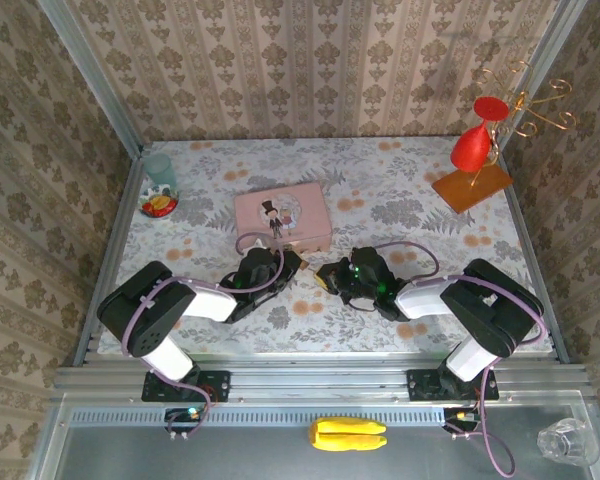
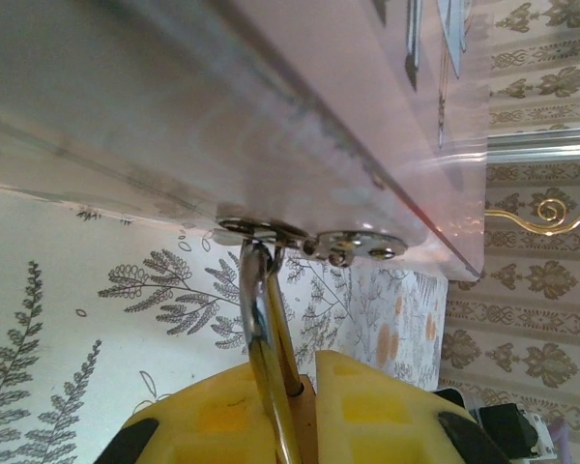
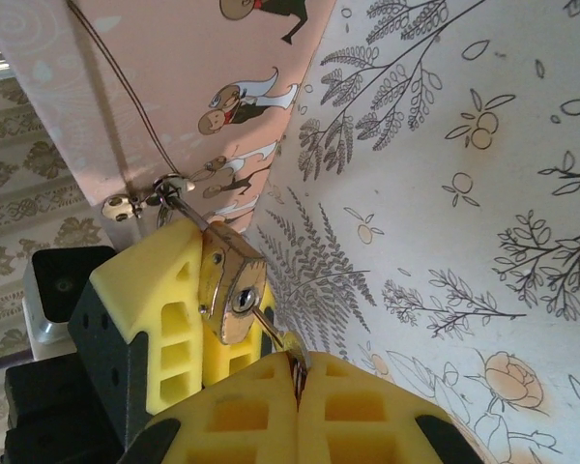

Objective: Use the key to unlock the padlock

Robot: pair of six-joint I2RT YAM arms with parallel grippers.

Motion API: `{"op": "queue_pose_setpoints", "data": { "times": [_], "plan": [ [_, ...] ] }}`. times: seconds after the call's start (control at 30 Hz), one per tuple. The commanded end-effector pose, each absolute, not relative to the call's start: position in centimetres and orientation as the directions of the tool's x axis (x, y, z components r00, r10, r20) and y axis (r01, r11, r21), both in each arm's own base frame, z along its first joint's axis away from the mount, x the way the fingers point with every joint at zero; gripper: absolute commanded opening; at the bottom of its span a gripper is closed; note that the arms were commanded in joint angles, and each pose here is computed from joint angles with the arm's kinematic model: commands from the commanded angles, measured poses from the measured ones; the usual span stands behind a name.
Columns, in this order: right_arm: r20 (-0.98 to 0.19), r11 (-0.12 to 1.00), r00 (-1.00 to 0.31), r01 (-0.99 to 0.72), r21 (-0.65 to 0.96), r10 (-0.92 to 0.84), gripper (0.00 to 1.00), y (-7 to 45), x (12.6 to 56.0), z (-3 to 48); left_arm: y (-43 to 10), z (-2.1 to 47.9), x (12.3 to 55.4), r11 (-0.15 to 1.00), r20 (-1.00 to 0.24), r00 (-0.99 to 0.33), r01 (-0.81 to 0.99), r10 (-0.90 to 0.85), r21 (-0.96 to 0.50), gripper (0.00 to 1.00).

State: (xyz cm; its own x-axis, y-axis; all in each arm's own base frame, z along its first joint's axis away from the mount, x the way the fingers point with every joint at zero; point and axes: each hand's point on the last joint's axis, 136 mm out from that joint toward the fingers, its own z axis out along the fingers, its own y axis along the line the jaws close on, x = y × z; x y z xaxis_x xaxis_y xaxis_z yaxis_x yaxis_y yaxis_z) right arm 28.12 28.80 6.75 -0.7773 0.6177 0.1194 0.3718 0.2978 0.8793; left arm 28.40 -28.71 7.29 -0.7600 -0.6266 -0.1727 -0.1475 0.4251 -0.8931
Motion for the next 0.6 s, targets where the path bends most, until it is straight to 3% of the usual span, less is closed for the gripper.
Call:
{"op": "queue_pose_setpoints", "data": {
  "times": [0.0,0.37,0.57],
  "plan": [
    [0.109,0.277,-0.776,0.347,0.896,0.621,0.00,29.3,28.7,7.7,-29.9,10.7,29.1,0.293,-0.134,-0.749,-0.084,-0.649,-0.953,0.07],
    [0.144,0.235,-0.788,0.345,0.909,0.598,0.00,30.6,29.2,8.3,-30.9,10.4,27.8,0.274,-0.099,-0.764,-0.105,-0.637,-0.956,0.07],
    [0.114,0.275,-0.791,0.339,0.900,0.601,0.00,30.3,29.2,8.3,-31.2,10.7,27.9,0.263,-0.093,-0.768,-0.101,-0.634,-0.959,0.07]
  ]
}}
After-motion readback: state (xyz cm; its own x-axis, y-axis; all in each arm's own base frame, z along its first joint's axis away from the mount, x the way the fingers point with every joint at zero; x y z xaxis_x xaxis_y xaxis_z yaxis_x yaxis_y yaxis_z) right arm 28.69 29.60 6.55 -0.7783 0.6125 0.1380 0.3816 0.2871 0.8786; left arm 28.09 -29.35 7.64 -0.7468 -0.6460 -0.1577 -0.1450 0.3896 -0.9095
